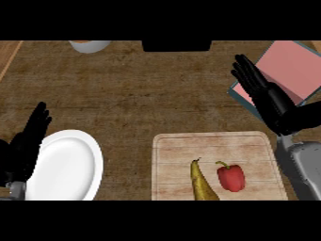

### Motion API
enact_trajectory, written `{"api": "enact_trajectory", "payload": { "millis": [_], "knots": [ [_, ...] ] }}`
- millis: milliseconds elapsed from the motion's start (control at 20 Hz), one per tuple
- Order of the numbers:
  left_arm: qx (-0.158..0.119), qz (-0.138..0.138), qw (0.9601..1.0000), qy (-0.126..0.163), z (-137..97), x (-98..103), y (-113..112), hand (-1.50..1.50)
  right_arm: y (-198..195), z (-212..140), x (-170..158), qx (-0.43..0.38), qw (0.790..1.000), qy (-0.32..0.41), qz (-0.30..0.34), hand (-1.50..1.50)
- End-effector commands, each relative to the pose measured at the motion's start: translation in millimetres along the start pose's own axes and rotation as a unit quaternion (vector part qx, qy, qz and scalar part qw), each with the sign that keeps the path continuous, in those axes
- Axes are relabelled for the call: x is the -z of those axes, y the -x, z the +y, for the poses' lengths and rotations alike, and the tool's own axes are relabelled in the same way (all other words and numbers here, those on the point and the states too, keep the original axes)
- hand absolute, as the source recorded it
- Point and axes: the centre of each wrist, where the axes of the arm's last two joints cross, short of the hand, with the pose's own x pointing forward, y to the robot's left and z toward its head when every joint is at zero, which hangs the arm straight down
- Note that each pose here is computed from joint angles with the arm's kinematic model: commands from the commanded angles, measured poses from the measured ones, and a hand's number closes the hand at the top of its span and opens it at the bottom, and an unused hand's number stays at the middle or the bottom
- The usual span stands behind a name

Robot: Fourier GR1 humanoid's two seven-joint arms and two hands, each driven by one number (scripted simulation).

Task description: Pick the bell pepper from the cutting board and place it in the cardboard box

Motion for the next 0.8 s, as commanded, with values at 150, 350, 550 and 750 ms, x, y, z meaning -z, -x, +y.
{"api": "enact_trajectory", "payload": {
  "millis": [150, 350, 550, 750],
  "knots": [
    [0.078, -0.123, 0.9875, 0.06, -6, 16, -46, 0.0, -91, -17, -14, -0.126, 0.981, 0.01, -0.145, -1.5],
    [0.093, -0.161, 0.9755, 0.118, -10, 13, -55, 0.0, -120, -59, -42, -0.359, 0.926, 0.021, -0.111, -1.5],
    [0.095, -0.178, 0.9692, 0.141, -14, 19, -56, 0.0, -127, -46, -90, -0.388, 0.907, -0.02, -0.162, -1.5],
    [0.088, -0.185, 0.966, 0.158, -28, 28, -61, 0.0, -115, -49, -113, -0.465, 0.866, -0.072, -0.167, -1.5]
  ]
}}
